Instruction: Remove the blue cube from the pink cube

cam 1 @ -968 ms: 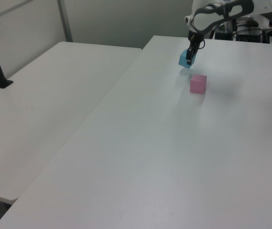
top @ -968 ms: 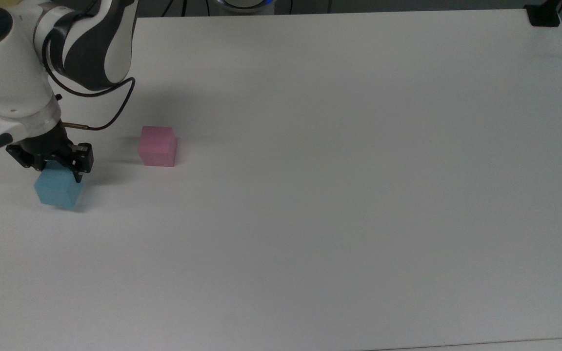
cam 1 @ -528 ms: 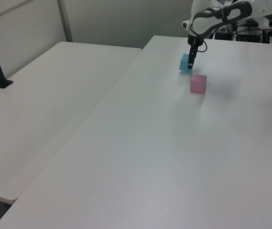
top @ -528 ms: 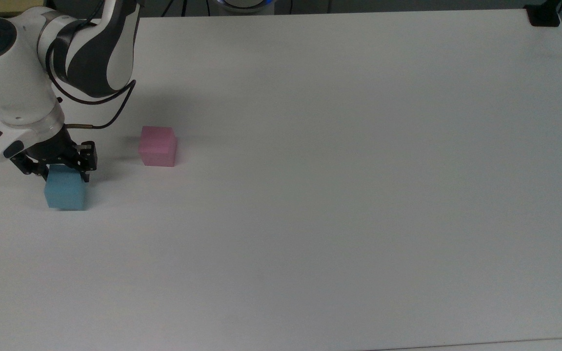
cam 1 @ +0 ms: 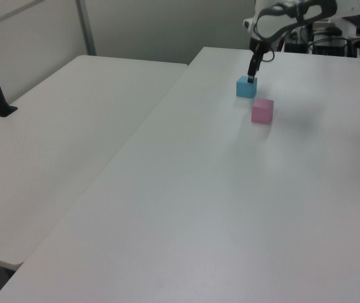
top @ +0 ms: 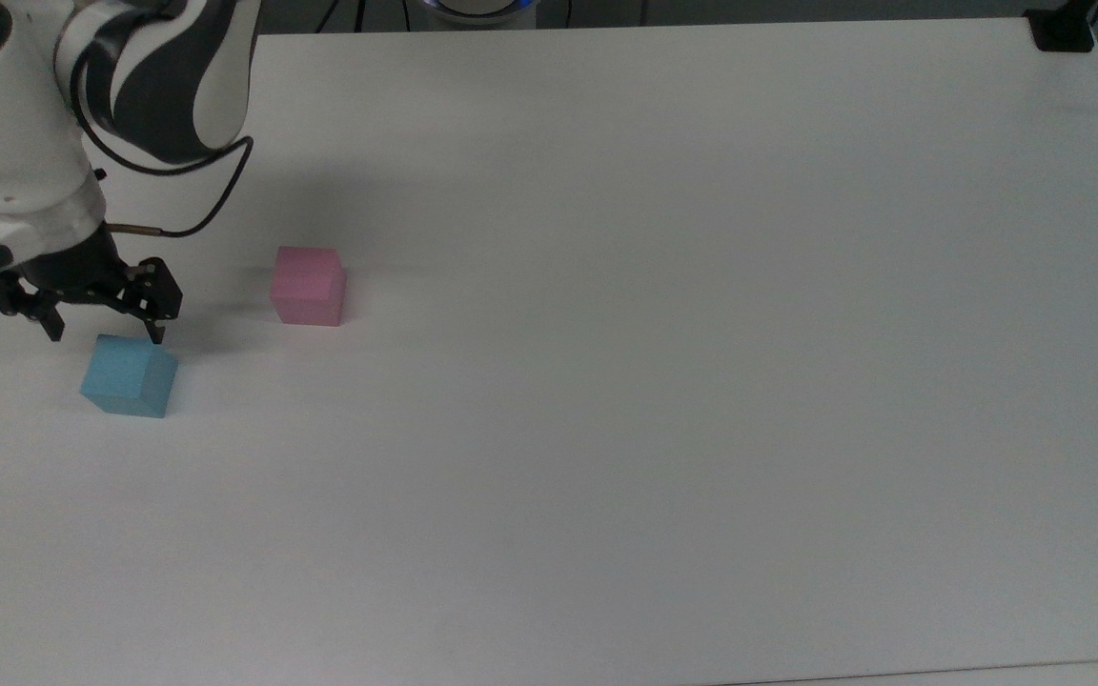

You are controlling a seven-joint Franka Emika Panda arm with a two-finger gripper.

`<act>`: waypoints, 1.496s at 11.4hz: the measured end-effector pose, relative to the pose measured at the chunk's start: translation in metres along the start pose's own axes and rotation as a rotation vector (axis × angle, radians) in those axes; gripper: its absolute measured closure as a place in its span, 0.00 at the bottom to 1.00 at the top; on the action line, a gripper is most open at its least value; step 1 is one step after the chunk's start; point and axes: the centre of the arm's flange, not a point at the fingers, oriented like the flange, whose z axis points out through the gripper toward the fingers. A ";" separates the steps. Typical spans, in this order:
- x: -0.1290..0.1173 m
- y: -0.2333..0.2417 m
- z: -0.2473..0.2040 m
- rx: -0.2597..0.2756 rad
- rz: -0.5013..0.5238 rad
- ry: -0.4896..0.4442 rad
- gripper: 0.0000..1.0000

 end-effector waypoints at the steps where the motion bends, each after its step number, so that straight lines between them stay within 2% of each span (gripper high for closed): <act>1: -0.002 0.001 -0.036 -0.002 0.071 0.020 0.00; 3: -0.023 -0.010 -0.120 0.047 0.228 -0.055 0.00; 6: -0.060 -0.058 -0.240 0.098 0.299 -0.141 0.00; 8: -0.080 -0.105 -0.293 0.113 0.331 -0.165 0.00; 10: -0.095 -0.147 -0.307 0.119 0.297 -0.180 0.00; 12: -0.106 -0.176 -0.293 0.047 0.213 -0.217 0.00; 14: -0.096 -0.183 -0.276 0.019 0.115 -0.184 0.00; 17: -0.094 -0.179 -0.269 0.019 0.093 -0.184 0.00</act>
